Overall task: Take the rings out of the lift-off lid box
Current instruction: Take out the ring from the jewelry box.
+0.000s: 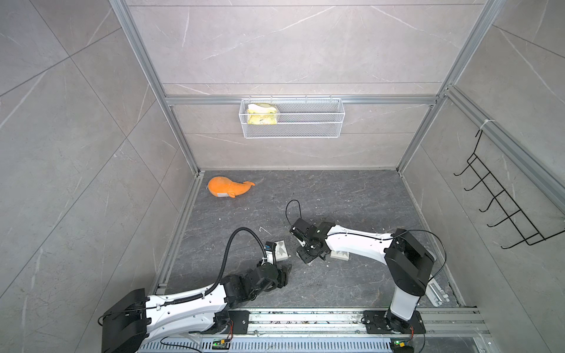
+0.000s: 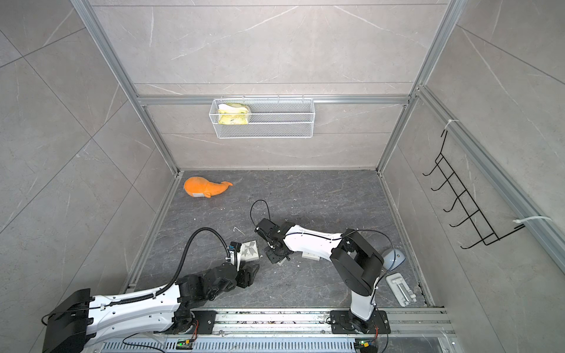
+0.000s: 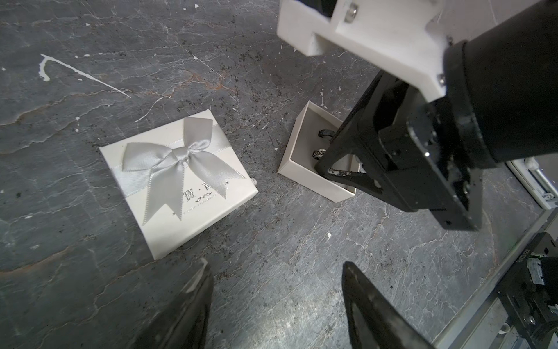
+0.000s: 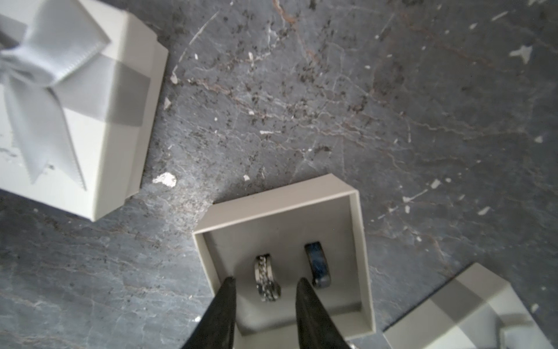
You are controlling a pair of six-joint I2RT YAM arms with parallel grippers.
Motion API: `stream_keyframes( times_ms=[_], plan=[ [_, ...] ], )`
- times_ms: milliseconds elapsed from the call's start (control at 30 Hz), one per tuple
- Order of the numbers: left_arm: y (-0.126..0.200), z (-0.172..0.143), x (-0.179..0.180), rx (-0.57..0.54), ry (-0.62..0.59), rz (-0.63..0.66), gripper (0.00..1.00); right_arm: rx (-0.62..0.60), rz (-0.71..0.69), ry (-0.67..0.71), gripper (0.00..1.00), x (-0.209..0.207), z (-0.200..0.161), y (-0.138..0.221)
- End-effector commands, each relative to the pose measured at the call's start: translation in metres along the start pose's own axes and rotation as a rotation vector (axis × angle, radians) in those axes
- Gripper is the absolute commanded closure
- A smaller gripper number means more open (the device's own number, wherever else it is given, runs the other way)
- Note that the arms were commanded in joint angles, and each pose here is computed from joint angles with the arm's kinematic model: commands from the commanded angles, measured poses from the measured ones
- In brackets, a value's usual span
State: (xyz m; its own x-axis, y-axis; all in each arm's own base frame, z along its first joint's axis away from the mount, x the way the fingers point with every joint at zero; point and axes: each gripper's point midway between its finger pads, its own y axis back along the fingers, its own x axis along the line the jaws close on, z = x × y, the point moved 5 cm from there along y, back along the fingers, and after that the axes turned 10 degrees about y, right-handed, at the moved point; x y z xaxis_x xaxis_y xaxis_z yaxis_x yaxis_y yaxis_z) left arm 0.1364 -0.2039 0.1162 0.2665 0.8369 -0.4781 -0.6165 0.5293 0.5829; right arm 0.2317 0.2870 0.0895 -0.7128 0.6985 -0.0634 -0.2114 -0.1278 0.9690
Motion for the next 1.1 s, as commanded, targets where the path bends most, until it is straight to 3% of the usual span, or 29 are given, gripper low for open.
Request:
stream_keyframes(
  times_ms=[0,600,1067],
  plan=[
    [0.000,0.003,-0.005,-0.021,0.005,-0.017,0.31,-0.003,-0.015,0.015,0.68,0.000,0.005,-0.004],
    [-0.029,-0.009,-0.021,0.045,-0.062,-0.035,0.31,-0.039,-0.022,-0.009,0.90,-0.002,0.010,0.012],
    [-0.048,-0.002,-0.048,-0.015,-0.095,-0.138,0.30,-0.080,0.039,-0.052,0.96,0.002,0.004,0.030]
  ],
)
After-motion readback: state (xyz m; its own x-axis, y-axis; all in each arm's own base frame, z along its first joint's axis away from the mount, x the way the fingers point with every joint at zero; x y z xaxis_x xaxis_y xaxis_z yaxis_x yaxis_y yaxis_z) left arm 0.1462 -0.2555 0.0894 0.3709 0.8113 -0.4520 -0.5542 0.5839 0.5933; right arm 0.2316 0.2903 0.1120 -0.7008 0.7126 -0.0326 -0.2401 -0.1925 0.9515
